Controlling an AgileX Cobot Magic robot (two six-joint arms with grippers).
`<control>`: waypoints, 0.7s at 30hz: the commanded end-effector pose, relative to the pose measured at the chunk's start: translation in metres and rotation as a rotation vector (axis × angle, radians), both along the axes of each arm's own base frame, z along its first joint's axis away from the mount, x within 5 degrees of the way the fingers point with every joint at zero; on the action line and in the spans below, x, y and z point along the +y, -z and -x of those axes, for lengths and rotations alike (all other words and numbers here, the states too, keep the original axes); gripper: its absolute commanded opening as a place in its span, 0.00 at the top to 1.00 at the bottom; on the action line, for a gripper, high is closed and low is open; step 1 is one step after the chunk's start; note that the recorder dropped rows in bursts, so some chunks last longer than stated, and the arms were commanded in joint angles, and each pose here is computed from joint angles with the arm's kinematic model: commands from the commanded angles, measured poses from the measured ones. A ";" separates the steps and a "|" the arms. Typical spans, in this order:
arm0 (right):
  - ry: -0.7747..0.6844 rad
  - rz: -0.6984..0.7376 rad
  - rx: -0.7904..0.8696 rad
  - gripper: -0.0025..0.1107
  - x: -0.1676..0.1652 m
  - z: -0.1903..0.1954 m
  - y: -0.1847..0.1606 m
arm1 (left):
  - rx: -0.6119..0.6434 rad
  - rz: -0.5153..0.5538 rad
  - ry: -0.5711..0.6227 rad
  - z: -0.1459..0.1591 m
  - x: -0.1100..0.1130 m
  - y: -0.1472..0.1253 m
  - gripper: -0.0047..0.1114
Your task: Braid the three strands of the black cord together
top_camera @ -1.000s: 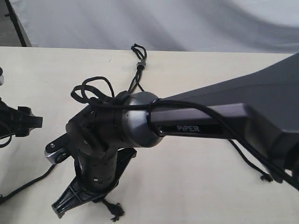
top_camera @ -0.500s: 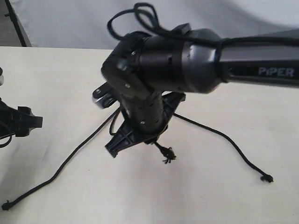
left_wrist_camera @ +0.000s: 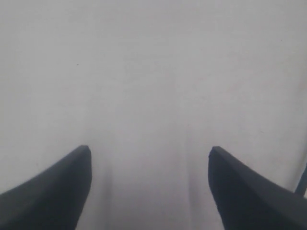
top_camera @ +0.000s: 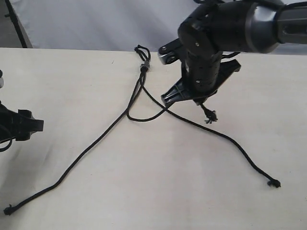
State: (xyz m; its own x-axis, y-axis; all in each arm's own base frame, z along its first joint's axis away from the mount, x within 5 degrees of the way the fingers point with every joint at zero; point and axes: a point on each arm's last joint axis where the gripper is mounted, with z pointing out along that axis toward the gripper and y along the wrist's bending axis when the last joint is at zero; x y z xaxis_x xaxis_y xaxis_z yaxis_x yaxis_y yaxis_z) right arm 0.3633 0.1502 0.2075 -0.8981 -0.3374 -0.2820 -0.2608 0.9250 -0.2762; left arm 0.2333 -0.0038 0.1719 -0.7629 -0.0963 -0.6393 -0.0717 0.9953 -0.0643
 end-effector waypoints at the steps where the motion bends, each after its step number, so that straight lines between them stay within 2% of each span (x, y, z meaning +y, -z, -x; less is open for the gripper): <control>1: 0.081 0.022 0.034 0.98 -0.035 -0.019 0.024 | 0.007 0.005 -0.009 0.002 0.000 0.001 0.40; 5: 0.165 0.019 0.130 0.98 -0.054 -0.026 0.053 | 0.007 0.005 -0.009 0.002 0.000 0.001 0.40; 11: 0.127 0.011 0.319 0.98 -0.051 -0.019 0.089 | 0.007 0.005 -0.009 0.002 0.000 0.001 0.40; 16: 0.095 -0.079 0.465 0.98 -0.037 -0.003 0.100 | 0.007 0.005 -0.009 0.002 0.000 0.001 0.40; 19: 0.032 -0.156 0.594 0.98 -0.020 0.016 0.105 | 0.007 0.005 -0.009 0.002 0.000 0.001 0.40; 21: -0.067 -0.227 0.662 0.98 0.001 0.032 0.105 | 0.007 0.005 -0.009 0.002 0.000 0.001 0.40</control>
State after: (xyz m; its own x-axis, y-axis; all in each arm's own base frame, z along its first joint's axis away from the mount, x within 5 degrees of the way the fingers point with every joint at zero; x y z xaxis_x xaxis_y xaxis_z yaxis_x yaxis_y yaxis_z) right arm 0.3595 0.1214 0.1147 -0.9379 -0.3140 0.1475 -0.3221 0.9461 -0.0346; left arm 0.2331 -0.0038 0.1717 -0.7645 -0.0963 -0.6374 -0.0722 0.9954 -0.0638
